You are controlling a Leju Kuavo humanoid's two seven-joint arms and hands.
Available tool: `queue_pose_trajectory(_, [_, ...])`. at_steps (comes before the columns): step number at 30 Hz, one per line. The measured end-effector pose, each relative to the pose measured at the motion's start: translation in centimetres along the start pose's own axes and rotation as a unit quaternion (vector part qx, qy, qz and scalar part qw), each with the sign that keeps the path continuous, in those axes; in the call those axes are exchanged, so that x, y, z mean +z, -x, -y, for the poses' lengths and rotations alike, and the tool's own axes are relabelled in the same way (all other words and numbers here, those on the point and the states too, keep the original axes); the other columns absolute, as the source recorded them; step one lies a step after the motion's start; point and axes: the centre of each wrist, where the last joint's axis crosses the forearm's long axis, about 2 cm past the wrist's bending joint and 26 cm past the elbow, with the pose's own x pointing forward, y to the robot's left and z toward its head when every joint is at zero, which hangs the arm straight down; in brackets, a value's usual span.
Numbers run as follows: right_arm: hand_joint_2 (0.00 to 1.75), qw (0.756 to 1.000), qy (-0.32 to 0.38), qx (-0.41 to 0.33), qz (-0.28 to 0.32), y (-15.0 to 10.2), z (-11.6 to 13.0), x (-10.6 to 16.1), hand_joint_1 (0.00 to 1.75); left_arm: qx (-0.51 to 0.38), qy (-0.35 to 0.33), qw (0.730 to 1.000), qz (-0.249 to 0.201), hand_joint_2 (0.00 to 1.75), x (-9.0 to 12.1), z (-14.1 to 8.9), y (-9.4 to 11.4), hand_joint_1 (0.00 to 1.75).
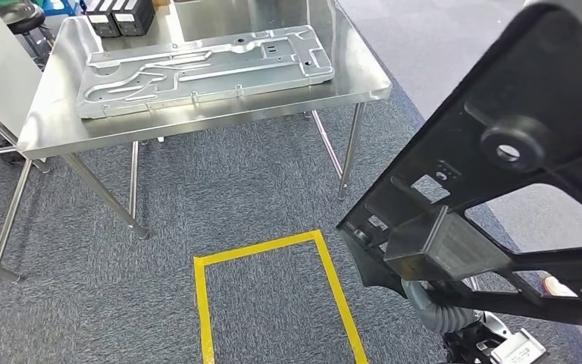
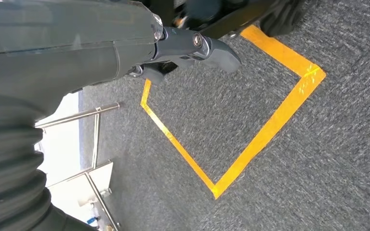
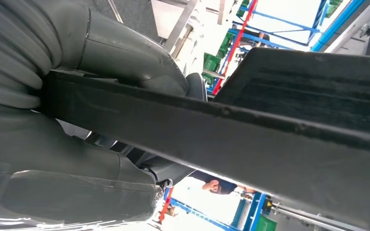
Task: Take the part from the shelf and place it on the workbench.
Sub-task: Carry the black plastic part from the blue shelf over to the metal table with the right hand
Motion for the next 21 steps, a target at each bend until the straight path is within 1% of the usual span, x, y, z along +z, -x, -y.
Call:
queue_pose_trajectory(13, [1.75,1.0,0.002,-0.004,0.001,0.0,-0.02,0.06,1.69,0.0,0.005,1.0,0.0,1.75,0.0,0.01,-0.05,0.0])
queue_pose_trajectory(21, [1.75,1.0,0.002,-0.006,0.0,0.46,0.06,-0.14,1.69,0.0,0.004,1.0,-0.002,1.75,0.0,-0.09,0.03,0.0])
